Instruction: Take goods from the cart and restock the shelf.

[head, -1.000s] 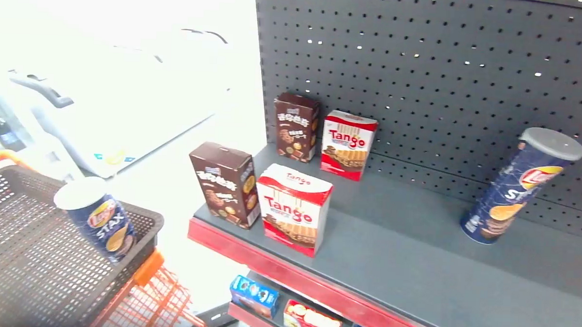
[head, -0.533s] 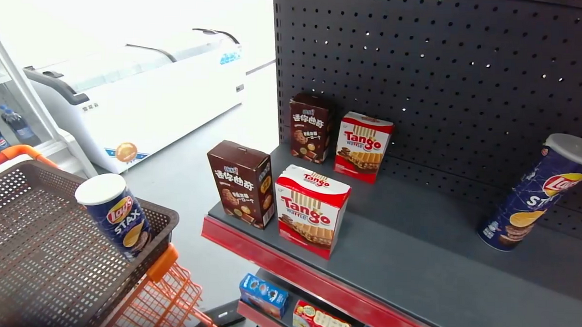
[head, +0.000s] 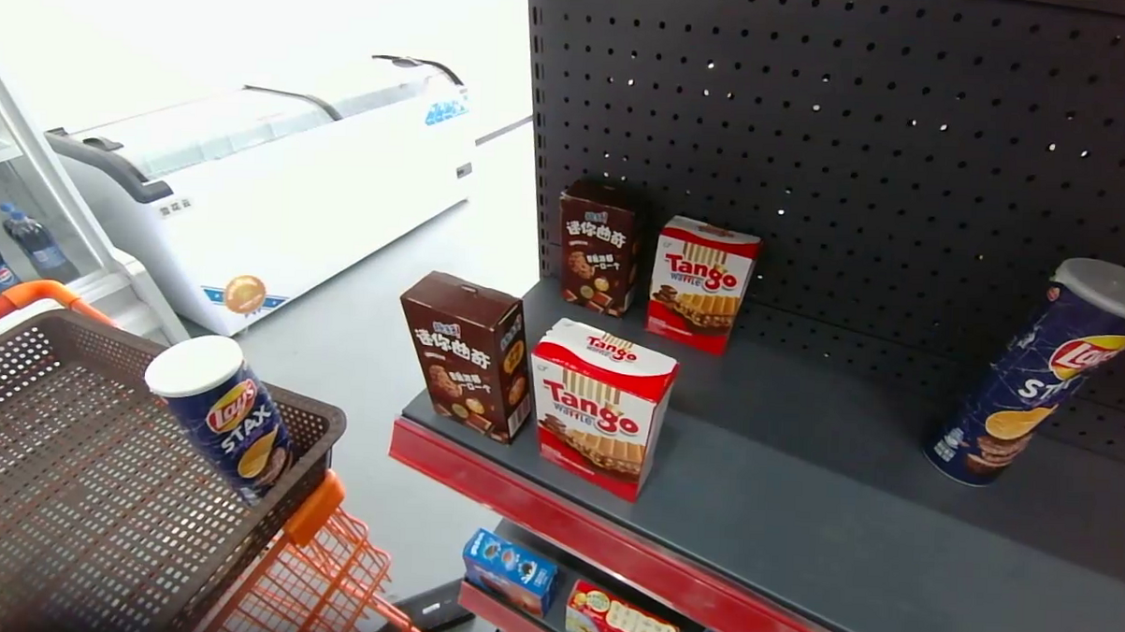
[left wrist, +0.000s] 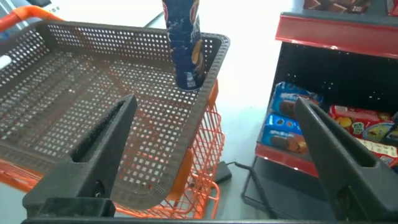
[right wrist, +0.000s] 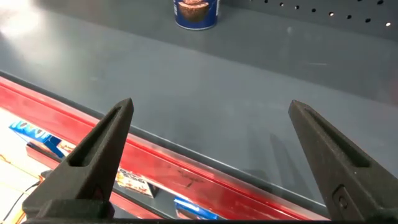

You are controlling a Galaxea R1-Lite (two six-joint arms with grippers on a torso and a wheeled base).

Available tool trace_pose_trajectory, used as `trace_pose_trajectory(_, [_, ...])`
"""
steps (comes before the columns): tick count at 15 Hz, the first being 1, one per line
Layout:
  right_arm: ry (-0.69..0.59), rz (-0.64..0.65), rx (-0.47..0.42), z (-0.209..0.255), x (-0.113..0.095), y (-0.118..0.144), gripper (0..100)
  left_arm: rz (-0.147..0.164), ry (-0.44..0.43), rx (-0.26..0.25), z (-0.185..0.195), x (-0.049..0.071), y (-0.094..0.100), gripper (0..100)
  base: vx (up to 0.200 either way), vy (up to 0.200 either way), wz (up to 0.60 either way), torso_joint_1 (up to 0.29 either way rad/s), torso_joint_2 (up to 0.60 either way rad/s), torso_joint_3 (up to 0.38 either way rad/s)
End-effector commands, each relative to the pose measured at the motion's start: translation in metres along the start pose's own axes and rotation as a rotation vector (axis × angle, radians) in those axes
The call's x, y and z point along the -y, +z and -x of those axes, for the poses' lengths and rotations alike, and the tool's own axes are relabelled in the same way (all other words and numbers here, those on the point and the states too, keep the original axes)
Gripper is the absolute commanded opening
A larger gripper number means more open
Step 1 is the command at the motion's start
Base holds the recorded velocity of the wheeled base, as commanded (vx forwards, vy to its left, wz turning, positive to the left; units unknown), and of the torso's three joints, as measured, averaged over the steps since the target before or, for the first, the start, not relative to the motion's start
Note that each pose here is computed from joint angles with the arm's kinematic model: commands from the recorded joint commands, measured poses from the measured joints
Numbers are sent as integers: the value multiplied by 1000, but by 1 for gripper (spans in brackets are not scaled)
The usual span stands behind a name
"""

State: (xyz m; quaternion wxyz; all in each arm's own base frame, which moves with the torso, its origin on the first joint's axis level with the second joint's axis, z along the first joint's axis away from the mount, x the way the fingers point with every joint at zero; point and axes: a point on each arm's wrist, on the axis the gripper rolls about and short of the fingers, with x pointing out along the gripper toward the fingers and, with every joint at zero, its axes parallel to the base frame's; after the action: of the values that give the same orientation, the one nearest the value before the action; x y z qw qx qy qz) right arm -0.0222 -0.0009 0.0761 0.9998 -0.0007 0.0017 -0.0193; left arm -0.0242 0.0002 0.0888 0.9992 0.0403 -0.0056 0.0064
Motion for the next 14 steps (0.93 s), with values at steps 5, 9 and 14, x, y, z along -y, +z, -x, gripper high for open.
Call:
trace_pose_trajectory(5, [0,0,0,0,0,0,100,9,47,-253,-68,-7,86,100,0,0,0,0,0,0])
trace_pose_trajectory(9, [0,0,0,0,0,0,100,98,154,-481,-135,-29,90,100,0,0,0,0,0,0])
trace_pose_trajectory(14, [0,0,0,0,0,0,100,72,112,-377,-198,-31,61,100,0,0,0,0,0,0])
